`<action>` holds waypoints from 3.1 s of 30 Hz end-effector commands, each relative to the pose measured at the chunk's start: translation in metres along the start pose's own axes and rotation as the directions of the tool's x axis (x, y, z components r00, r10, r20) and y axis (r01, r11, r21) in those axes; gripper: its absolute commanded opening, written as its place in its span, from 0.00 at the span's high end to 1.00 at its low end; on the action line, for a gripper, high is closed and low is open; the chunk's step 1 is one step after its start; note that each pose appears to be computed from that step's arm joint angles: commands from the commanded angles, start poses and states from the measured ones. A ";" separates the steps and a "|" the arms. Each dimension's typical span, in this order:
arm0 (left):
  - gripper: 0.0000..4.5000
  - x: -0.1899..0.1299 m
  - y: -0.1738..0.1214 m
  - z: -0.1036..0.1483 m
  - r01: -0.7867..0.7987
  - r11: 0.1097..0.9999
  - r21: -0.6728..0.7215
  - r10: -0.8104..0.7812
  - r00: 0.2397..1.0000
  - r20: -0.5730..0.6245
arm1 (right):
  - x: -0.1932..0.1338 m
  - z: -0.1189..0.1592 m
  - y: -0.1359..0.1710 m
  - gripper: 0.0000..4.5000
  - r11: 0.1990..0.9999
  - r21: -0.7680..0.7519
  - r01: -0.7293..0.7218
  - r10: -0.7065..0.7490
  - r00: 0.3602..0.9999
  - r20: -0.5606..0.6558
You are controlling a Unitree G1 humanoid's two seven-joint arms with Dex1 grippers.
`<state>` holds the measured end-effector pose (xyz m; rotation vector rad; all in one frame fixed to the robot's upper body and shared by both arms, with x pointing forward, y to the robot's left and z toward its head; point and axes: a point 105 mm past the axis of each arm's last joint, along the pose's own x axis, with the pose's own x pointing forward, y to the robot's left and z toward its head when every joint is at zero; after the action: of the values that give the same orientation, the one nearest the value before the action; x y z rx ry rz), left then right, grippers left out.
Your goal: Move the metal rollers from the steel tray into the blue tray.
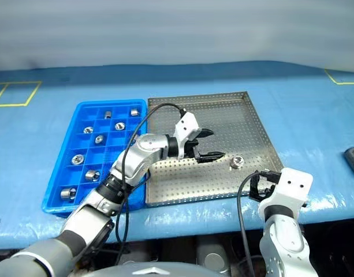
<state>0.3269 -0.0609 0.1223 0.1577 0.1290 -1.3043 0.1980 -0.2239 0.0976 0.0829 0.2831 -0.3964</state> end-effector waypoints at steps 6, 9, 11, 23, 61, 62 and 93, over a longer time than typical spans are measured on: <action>0.00 0.036 -0.004 -0.001 0.073 0.994 0.083 -0.070 0.997 -0.035 | -0.027 0.017 0.026 0.01 0.969 -0.181 -0.171 0.201 0.965 0.166; 0.00 0.045 -0.004 -0.006 0.057 0.991 0.121 -0.052 0.997 -0.048 | -0.036 0.010 0.036 0.01 0.946 -0.213 -0.246 0.279 0.949 0.145; 0.00 0.051 -0.001 -0.008 0.026 0.991 0.135 -0.020 0.999 -0.047 | -0.039 0.008 0.039 0.01 0.939 -0.220 -0.265 0.300 0.944 0.141; 0.00 0.061 0.009 -0.028 -0.091 0.989 0.118 0.104 0.989 -0.105 | -0.053 0.002 0.058 0.01 0.894 -0.239 -0.379 0.415 0.901 0.125; 0.62 -0.044 0.069 0.039 -0.358 0.933 0.043 0.351 0.928 0.126 | -0.034 0.028 0.124 0.00 0.719 -0.312 -0.621 0.675 0.730 0.104; 0.62 -0.055 0.071 0.039 -0.382 0.923 0.053 0.374 0.920 0.116 | -0.034 0.029 0.129 0.00 0.703 -0.320 -0.635 0.692 0.715 0.100; 0.62 -0.221 0.067 -0.036 -0.825 0.565 0.011 0.810 0.552 -0.195 | -0.047 0.020 0.177 0.00 0.406 -0.342 -0.847 0.897 0.441 -0.028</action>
<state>0.3357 0.1664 0.1121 0.2160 0.2947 -0.3479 0.2331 -0.0482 0.1300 -0.1317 0.1172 0.7242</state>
